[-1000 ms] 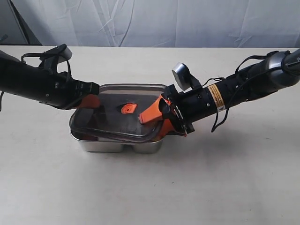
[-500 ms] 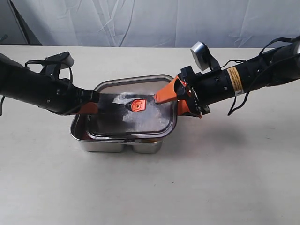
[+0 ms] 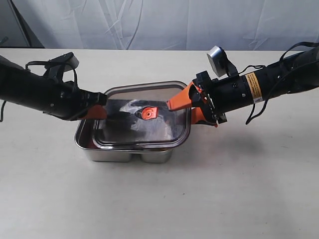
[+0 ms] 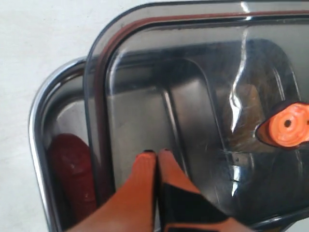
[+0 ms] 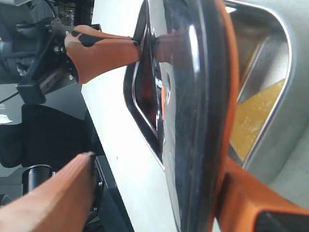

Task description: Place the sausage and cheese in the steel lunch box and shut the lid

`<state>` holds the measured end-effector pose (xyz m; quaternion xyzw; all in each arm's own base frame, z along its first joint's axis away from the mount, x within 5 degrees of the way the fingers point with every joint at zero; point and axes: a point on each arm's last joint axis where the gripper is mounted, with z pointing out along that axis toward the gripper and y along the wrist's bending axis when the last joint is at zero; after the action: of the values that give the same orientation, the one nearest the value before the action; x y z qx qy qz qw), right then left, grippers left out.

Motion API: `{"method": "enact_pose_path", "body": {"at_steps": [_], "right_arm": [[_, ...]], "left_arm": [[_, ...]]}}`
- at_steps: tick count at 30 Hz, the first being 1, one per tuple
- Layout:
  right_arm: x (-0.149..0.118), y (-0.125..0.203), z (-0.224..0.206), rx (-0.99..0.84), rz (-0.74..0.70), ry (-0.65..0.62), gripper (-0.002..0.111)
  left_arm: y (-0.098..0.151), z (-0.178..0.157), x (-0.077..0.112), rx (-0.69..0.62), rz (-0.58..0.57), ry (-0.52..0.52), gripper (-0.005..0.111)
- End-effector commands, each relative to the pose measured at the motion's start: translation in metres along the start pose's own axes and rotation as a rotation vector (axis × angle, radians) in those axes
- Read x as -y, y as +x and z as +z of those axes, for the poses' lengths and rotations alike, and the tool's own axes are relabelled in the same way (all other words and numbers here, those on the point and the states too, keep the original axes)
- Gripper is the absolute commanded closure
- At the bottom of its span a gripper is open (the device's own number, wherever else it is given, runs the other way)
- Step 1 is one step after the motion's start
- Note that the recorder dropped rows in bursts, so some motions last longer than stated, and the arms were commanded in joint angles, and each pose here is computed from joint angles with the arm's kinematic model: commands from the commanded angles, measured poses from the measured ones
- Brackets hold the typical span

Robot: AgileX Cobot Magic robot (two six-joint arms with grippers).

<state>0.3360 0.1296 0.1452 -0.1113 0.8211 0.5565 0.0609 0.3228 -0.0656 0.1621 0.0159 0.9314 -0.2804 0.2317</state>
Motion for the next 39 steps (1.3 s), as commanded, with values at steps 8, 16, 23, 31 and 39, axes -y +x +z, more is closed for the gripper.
{"method": "enact_pose_path", "body": {"at_steps": [8,16,23,31,39], "right_arm": [[-0.002,-0.001,-0.002,0.014,0.033,0.011,0.045],[-0.001,-0.001,-0.002,0.021,0.033,0.023,0.045],[0.002,-0.002,-0.002,0.033,0.035,0.044,0.089],[0.006,-0.005,-0.003,0.061,0.031,0.089,0.108],[0.003,-0.004,-0.015,0.047,0.048,-0.001,0.109]], "left_arm": [[-0.016,-0.038,0.030,0.115,0.072,0.066,0.107],[-0.014,-0.042,0.035,0.100,0.083,0.101,0.107],[-0.013,-0.042,0.036,0.089,0.084,0.115,0.107],[-0.011,-0.042,0.038,0.072,0.092,0.131,0.107],[-0.011,-0.042,0.038,0.070,0.098,0.129,0.107]]}}
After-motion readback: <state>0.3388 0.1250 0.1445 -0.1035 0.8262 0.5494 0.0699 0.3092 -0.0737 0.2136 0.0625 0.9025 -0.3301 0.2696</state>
